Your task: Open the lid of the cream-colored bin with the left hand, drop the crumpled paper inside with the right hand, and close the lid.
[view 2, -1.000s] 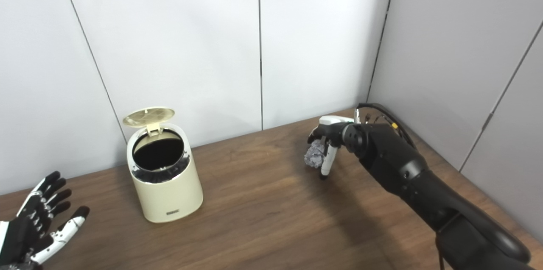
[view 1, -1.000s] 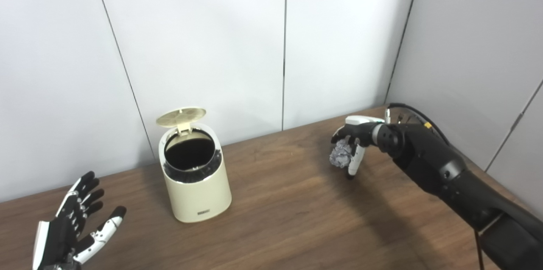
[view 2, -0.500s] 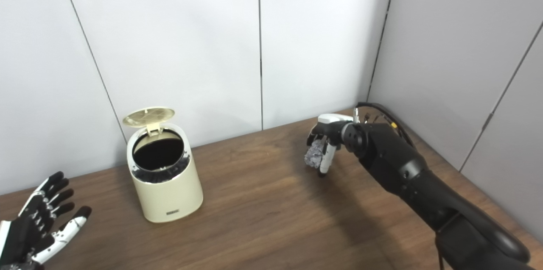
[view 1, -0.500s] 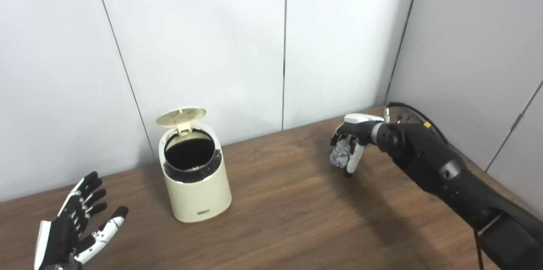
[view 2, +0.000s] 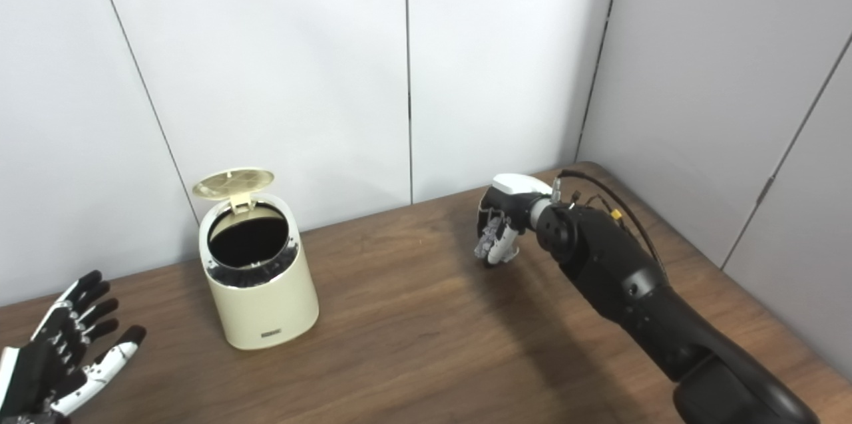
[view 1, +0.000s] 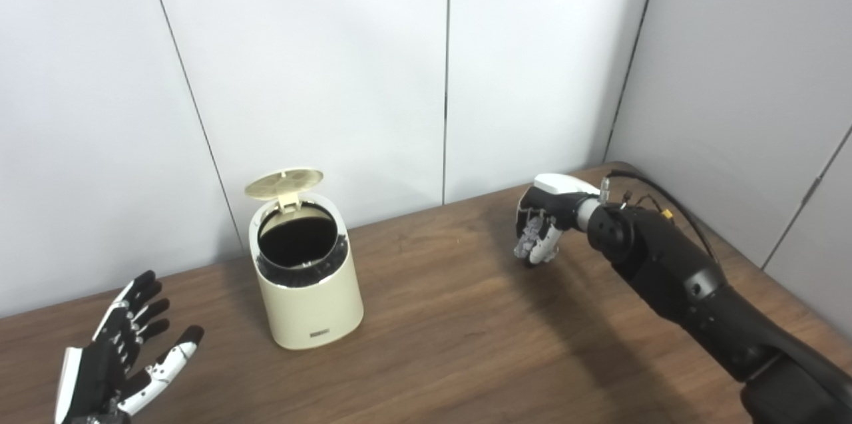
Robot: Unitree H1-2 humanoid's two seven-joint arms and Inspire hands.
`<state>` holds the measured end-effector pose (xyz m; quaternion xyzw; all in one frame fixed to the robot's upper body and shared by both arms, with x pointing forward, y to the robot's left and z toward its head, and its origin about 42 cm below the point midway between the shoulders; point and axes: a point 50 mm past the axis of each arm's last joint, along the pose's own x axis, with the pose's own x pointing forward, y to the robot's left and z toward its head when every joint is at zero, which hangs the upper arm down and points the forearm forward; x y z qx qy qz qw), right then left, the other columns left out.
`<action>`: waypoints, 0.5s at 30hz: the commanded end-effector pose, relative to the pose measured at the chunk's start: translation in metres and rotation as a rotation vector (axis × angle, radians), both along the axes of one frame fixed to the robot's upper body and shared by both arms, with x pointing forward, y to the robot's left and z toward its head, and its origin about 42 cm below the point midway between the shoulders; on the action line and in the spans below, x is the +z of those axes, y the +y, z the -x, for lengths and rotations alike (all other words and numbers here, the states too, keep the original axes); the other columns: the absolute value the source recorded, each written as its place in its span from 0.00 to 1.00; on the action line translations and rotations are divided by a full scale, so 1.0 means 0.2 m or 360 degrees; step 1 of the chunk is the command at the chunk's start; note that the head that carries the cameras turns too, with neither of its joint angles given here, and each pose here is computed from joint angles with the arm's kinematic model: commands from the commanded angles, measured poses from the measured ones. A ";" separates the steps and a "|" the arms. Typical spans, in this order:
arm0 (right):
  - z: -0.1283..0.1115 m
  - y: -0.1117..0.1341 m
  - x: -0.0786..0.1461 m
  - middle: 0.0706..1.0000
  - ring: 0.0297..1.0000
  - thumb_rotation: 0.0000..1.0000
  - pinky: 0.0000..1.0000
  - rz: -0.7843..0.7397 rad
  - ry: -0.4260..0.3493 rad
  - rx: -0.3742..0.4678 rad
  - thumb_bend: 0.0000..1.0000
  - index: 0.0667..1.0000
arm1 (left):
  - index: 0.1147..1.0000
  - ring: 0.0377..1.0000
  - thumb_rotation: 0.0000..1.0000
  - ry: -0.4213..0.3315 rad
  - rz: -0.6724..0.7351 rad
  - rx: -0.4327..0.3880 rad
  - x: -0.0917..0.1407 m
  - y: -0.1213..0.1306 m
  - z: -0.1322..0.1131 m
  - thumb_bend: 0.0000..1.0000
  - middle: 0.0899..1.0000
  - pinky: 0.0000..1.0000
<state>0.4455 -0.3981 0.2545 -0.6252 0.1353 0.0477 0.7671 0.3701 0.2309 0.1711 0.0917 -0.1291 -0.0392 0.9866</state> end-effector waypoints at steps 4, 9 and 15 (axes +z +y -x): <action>-0.01 -0.01 0.18 0.47 0.39 0.00 0.40 0.0020 -0.0202 0.0044 0.52 0.47 | 0.92 0.83 0.12 -0.0113 -0.0021 -0.0004 0.08 0.00 -0.02 0.61 0.88 0.77; 0.00 0.04 0.25 0.46 0.37 0.00 0.38 0.0018 -0.0294 0.0155 0.52 0.47 | 0.92 0.82 0.14 -0.0111 -0.0021 0.0003 0.07 0.00 -0.03 0.63 0.87 0.76; 0.02 0.12 0.34 0.46 0.39 0.00 0.41 0.0011 -0.0342 0.0244 0.52 0.47 | 0.92 0.82 0.14 -0.0110 -0.0026 -0.0001 0.06 -0.02 -0.03 0.63 0.87 0.76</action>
